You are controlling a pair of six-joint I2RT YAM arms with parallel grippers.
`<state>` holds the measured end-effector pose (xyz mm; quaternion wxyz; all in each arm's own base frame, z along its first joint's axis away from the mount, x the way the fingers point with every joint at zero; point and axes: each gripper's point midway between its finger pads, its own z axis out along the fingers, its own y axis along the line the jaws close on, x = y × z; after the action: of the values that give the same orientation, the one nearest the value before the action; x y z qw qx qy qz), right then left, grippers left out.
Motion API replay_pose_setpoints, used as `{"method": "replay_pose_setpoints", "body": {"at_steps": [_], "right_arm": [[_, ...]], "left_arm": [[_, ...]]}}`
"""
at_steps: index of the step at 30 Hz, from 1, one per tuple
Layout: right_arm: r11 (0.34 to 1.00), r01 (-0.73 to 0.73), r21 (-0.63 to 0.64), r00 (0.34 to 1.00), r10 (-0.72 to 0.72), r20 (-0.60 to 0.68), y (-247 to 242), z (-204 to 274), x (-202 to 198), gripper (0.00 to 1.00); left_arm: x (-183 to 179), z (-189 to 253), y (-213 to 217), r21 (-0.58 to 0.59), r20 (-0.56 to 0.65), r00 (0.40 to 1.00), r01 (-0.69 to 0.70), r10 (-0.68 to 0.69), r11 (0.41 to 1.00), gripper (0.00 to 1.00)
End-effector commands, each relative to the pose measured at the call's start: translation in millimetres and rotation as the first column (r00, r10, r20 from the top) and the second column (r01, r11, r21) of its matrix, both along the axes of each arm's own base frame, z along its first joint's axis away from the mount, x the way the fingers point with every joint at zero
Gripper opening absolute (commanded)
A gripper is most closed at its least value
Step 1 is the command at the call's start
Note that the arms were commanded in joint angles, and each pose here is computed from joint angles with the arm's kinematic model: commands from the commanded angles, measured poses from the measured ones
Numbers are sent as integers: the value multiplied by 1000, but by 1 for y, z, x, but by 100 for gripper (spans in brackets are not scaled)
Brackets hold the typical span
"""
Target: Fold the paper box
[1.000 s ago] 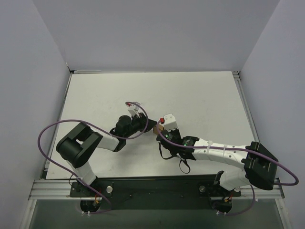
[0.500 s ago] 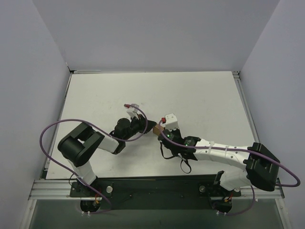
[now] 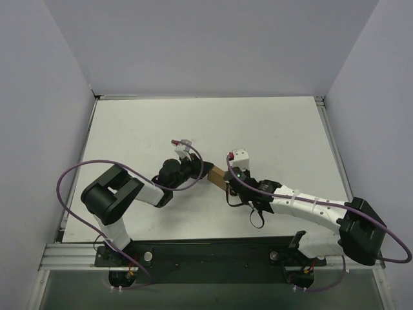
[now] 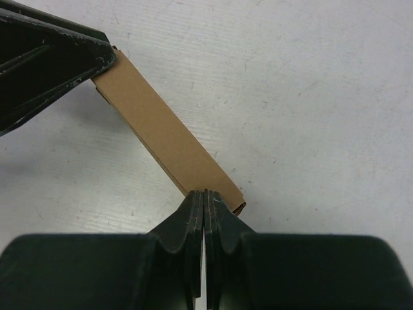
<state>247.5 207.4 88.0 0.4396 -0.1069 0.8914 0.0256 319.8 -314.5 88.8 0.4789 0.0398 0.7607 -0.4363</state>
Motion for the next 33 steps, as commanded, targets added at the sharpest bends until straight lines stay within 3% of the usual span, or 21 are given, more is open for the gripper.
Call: {"method": "replay_pose_setpoints", "body": {"at_steps": [1, 6, 16, 19, 26, 33], "right_arm": [[997, -12, -75, 983, -2, -185, -30, -38, -29, 0], [1000, 28, 7, 979, -26, -200, -24, -13, -22, 5], [968, 164, 192, 971, -124, -203, -40, 39, -20, 44], [941, 222, 256, 958, -161, -237, -50, 39, -22, 50], [860, 337, 384, 919, -212, -333, -64, 6, -26, 50], [820, 342, 459, 914, -176, -366, -55, -1, -26, 46]], "left_arm": [[-72, -139, 50, 369, -361, 932, 121, 22, 921, 17], [-79, -140, 37, 435, -340, 940, 149, 9, 888, 16], [-82, -143, 36, 512, -311, 949, 125, 47, 850, 15], [-83, -143, 33, 513, -309, 950, 129, 43, 849, 15], [-85, -144, 32, 515, -309, 950, 134, 37, 847, 15], [-86, -144, 32, 514, -310, 950, 135, 37, 847, 15]]}}
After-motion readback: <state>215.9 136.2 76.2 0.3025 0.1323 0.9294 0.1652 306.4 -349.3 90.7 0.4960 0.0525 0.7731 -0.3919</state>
